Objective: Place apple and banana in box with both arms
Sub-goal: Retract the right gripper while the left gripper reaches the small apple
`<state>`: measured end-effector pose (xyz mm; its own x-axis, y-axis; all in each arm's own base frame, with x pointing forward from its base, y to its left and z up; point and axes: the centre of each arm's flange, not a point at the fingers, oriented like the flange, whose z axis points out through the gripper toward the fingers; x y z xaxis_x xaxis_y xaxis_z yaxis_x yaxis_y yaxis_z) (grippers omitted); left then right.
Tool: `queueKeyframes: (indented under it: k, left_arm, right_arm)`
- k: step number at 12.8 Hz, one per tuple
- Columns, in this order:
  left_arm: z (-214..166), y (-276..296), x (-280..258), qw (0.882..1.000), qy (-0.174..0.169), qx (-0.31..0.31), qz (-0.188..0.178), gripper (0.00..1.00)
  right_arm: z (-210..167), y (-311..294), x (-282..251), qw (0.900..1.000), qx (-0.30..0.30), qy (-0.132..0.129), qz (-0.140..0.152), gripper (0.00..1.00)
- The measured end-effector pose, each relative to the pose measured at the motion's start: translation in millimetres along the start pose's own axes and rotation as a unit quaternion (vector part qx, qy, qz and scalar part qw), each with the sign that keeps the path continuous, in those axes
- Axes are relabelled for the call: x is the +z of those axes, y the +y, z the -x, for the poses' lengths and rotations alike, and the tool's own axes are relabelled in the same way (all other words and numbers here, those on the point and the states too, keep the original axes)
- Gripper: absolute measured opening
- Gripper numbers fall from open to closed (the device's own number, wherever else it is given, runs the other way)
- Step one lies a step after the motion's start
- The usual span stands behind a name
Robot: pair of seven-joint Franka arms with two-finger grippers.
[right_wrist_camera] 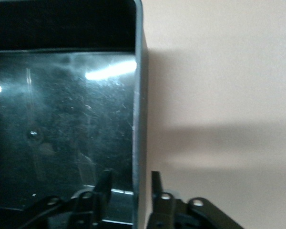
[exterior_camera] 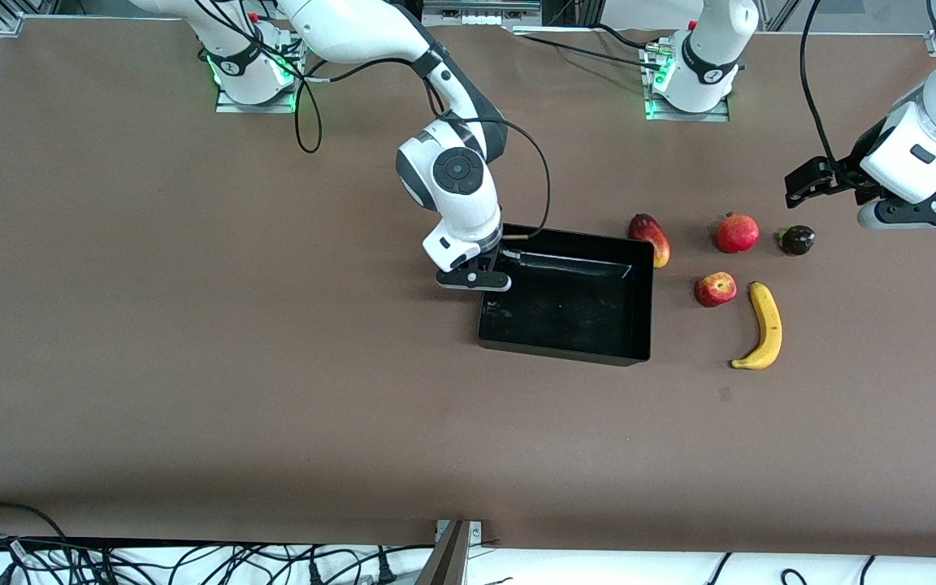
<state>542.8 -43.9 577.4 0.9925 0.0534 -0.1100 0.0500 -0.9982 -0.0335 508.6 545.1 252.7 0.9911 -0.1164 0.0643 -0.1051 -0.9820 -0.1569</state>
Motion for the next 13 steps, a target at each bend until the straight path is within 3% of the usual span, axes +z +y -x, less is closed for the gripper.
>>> queueKeyframes:
  k: [2, 5, 9, 13]
  left_arm:
    - [-2, 0, 10, 1.0, -0.02, 0.0, -0.002, 1.0]
    - [-11, -1, 31, 0.999, -0.043, -0.002, -0.004, 1.0]
    - [-46, -1, 81, 0.999, -0.054, -0.003, -0.001, 1.0]
    - [-87, -4, 167, 0.998, -0.058, -0.006, 0.003, 1.0]
  right_arm:
    - [-11, 1, -30, 1.0, 0.005, -0.003, 0.006, 0.68]
    - [-63, 46, -130, 0.999, 0.026, -0.01, 0.029, 1.0]
    - [-129, 158, -237, 0.998, 0.021, -0.028, 0.061, 1.0]
    - [-143, 241, -304, 0.998, 0.008, -0.046, 0.048, 1.0]
